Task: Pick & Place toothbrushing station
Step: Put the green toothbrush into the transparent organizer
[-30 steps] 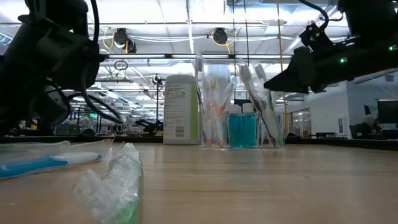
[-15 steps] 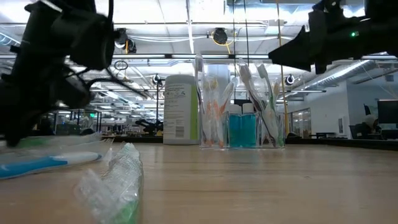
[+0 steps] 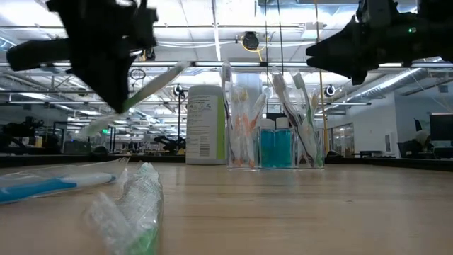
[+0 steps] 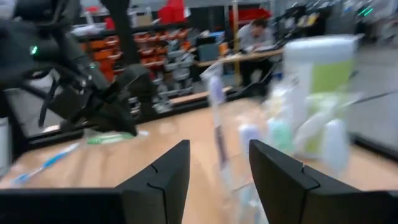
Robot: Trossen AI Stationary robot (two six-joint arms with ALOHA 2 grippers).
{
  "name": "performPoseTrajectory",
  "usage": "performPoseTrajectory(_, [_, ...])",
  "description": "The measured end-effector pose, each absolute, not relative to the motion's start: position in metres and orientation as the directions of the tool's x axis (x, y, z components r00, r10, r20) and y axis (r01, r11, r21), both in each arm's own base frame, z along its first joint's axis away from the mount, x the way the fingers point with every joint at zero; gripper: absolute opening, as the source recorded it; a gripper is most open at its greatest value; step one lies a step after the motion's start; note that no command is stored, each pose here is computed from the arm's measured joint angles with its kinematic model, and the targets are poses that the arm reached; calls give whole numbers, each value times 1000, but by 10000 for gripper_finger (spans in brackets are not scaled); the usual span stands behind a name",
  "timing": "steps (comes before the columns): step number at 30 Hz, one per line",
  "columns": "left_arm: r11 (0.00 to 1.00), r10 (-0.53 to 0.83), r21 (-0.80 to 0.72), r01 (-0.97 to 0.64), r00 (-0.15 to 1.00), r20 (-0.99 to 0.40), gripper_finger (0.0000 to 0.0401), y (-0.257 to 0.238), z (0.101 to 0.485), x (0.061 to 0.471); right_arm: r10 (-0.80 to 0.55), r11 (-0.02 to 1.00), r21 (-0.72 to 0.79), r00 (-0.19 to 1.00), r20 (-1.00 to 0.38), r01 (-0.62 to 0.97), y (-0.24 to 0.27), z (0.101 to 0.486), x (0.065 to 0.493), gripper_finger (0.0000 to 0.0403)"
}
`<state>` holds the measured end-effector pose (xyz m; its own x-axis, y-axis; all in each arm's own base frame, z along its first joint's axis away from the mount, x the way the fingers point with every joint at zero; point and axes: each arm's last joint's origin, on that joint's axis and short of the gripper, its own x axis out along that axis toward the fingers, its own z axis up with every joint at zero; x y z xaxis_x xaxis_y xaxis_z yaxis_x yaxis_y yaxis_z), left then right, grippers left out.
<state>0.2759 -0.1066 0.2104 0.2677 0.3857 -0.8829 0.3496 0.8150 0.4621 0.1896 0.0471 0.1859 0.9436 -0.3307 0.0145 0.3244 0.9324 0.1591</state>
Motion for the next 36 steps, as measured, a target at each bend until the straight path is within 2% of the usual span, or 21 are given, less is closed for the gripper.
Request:
performPoseTrajectory(5, [784,279,482,391,472,-836,21,-112,216,300,-231,948,216,972,-34,233,50,181,190,155])
performPoseTrajectory(9, [785,200,506,357,628,-752,13,-112,226,320,-165,952,251,984,-63,176,52,177,191,155])
performPoseTrajectory(15, [859,69,434,272,778,-625,26,-100,241,344,-152,953,254,985,-78,167,52,176,191,155])
performPoseTrajectory(22, [974,-7,196,117,875,-485,29,-77,255,362,-131,986,92,987,-97,140,53,173,191,155])
performPoseTrajectory(26, [995,-43,66,77,910,-413,30,-68,261,369,-131,991,-15,988,-80,130,53,173,193,155])
performPoseTrajectory(31, [998,-42,36,58,937,-346,30,-67,267,372,-131,991,4,990,-60,131,53,175,193,155])
performPoseTrajectory(36, [998,-45,38,57,965,-260,30,-69,269,380,-129,986,101,992,-17,130,54,180,193,155])
